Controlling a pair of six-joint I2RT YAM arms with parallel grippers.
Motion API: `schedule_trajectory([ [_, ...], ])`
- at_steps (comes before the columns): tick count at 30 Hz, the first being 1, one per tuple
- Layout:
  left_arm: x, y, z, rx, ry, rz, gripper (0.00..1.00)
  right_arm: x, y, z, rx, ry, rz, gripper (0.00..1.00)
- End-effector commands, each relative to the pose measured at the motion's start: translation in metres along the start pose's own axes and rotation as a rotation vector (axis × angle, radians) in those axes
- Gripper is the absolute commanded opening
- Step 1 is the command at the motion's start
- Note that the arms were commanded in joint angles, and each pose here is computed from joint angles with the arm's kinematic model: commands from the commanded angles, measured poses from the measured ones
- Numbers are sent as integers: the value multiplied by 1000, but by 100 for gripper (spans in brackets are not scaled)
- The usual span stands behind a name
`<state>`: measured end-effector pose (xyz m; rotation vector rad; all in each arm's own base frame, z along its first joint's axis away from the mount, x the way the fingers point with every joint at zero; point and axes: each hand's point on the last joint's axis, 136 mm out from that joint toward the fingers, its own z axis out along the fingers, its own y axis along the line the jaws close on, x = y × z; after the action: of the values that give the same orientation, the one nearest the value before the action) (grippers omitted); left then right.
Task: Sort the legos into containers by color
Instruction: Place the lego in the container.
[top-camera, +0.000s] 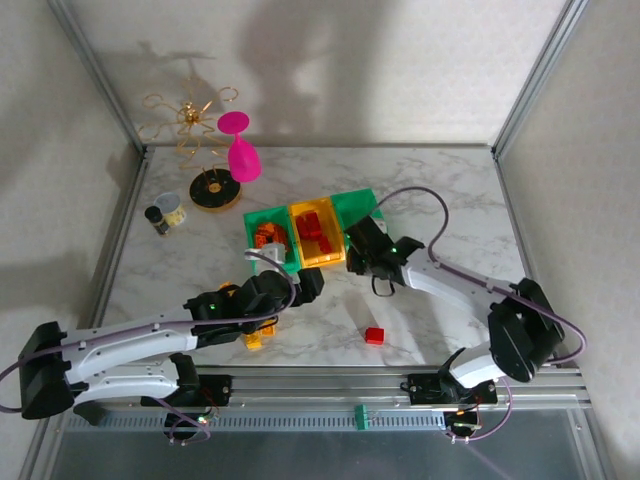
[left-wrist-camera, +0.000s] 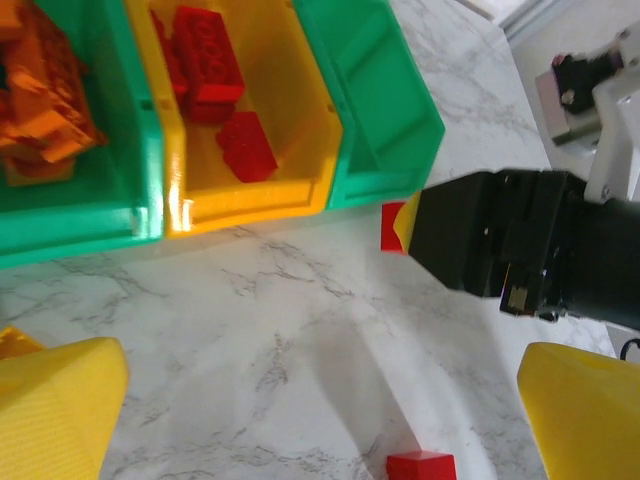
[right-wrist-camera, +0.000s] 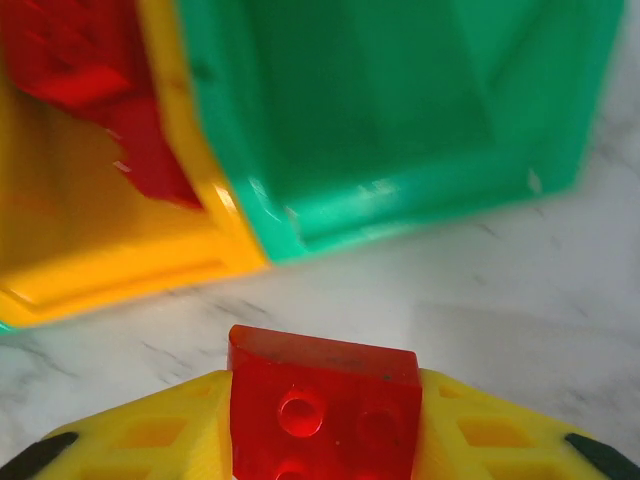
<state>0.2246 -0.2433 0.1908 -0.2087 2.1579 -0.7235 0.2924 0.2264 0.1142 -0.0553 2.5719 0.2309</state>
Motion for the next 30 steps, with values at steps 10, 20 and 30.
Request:
schedule_trajectory([
  [10, -10, 51, -12, -141, -45, -75, 100, -77, 77, 47, -9, -110, -180, 42],
  [20, -12, 44, -10, -120, -35, -72, 100, -89, 88, 47, -23, -120, -195, 58],
  [30, -5, 27, -2, -60, 8, -47, 100, -44, 49, 8, -23, -65, -166, 62],
])
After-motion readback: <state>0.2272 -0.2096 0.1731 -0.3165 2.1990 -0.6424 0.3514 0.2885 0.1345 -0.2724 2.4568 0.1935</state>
